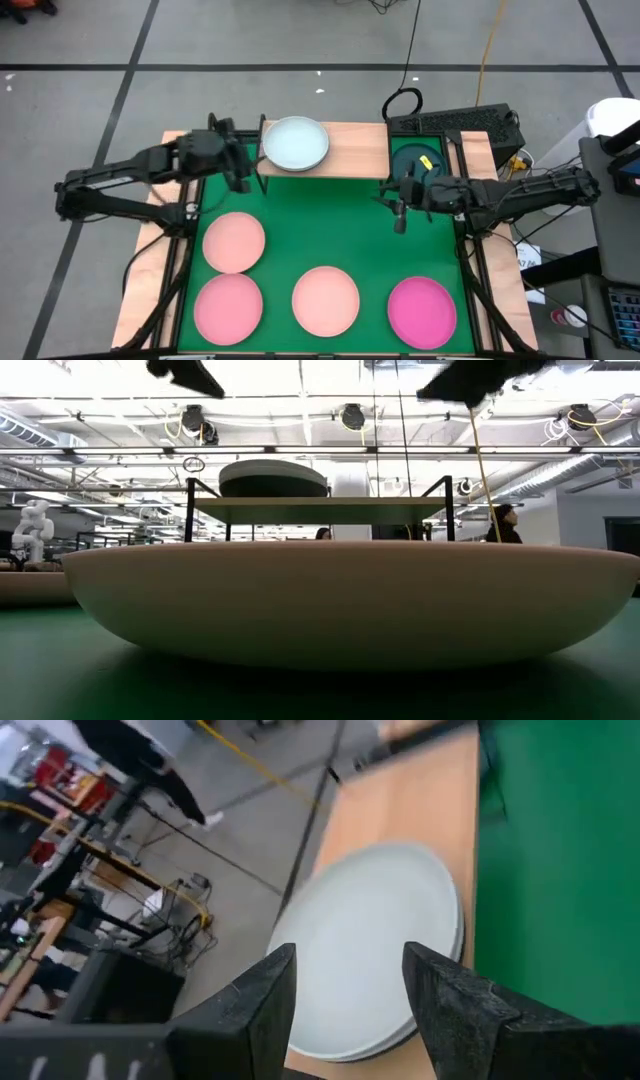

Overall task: Place and stack plates onto a shelf
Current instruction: Stack the black plate on top of the white plate on the shelf

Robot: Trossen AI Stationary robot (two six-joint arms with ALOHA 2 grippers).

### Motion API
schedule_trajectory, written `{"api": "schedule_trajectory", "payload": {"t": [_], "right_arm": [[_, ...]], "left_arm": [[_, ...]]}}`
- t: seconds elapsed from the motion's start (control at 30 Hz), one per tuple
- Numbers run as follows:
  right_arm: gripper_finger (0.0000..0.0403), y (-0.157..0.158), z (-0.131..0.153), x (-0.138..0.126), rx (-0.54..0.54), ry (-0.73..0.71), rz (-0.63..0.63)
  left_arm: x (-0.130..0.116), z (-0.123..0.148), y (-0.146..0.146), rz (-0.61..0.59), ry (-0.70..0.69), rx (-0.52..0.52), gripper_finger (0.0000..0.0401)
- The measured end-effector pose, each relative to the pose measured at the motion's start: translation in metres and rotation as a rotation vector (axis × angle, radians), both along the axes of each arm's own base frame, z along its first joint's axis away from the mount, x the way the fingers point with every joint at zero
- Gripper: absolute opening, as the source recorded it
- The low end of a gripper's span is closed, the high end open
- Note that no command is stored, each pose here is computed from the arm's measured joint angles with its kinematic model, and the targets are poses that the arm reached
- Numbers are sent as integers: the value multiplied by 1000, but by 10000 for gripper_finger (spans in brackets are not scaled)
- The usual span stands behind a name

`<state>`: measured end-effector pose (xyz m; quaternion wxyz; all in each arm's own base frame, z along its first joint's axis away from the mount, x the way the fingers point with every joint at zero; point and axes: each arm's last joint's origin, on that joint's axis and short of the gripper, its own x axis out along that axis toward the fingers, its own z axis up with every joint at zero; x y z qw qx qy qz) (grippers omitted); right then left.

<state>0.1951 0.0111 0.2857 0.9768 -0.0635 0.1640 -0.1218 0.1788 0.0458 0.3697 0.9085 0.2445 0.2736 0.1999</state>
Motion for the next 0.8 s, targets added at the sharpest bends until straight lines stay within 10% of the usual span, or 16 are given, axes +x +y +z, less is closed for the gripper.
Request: {"api": "schedule_trajectory", "payload": {"t": [0.3,0.8], "right_arm": [[105,-15,-10,-19,97,324,-171],[105,-24,-56,-17,77,822,-271]], "left_arm": [[-40,9,-22,-107,-350,-114,191],[-24,-58,-47,-264,-612,-290,191]]}}
